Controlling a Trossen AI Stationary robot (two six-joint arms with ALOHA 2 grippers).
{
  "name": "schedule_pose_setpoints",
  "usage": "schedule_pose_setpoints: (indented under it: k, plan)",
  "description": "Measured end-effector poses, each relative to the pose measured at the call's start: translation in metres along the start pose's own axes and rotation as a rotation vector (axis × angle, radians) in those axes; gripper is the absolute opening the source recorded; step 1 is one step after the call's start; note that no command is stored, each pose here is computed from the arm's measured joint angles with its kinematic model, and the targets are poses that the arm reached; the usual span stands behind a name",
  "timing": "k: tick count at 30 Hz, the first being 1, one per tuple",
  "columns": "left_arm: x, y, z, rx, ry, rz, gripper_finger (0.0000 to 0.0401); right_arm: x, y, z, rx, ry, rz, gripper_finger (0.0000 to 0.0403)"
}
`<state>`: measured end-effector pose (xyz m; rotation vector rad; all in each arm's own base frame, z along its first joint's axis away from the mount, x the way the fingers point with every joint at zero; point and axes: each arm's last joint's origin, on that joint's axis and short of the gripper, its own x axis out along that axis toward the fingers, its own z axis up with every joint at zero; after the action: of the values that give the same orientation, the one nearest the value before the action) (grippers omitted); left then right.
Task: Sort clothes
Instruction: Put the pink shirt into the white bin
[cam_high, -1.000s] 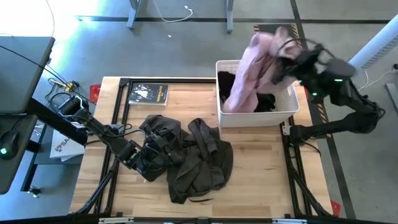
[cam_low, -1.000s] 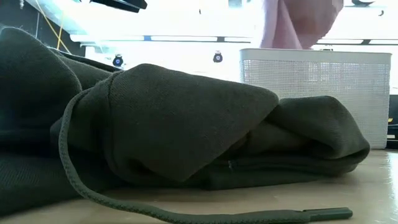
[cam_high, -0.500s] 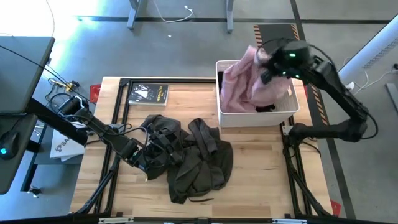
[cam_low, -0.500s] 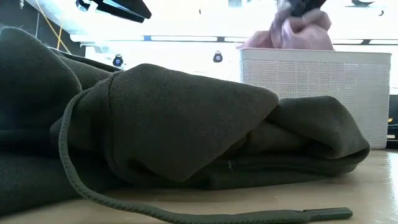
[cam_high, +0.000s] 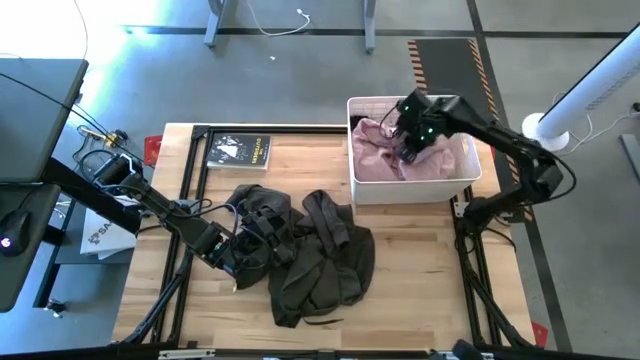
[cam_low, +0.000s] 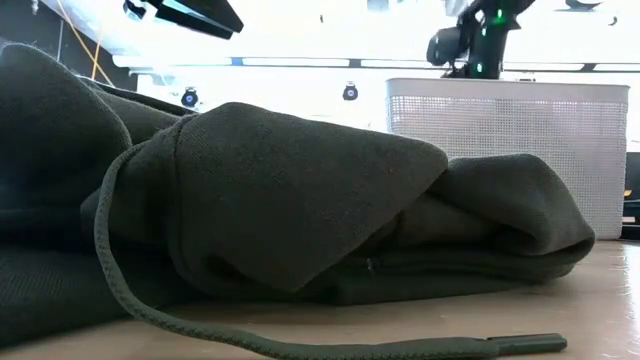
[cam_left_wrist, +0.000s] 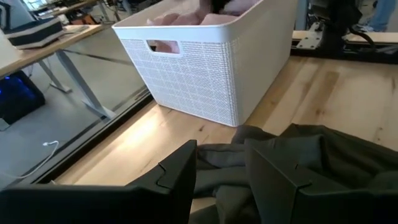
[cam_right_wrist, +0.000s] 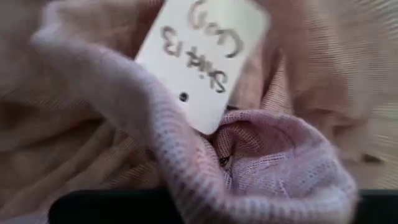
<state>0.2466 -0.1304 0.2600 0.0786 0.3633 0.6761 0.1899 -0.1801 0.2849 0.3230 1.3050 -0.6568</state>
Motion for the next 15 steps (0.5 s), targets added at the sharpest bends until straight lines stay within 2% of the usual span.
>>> schedule_pose_setpoints:
  k: [4, 8, 12, 15]
  plan:
    - [0.000, 0.000, 0.000, 0.000, 0.004, -0.007, 0.0131, 0.038, 0.005, -0.009, -0.019, 0.006, -0.012, 0.0015]
    - [0.000, 0.000, 0.000, 0.000, 0.004, -0.007, 0.0131, 0.062, 0.007, -0.019, -0.031, -0.006, -0.019, 0.0016]
    - [0.000, 0.000, 0.000, 0.000, 0.004, -0.007, 0.0131, 0.072, 0.006, -0.025, -0.009, 0.001, -0.024, 0.0018]
    - [0.000, 0.000, 0.000, -0.001, 0.002, -0.004, 0.0131, 0.065, 0.004, -0.024, -0.011, 0.038, -0.048, 0.0032]
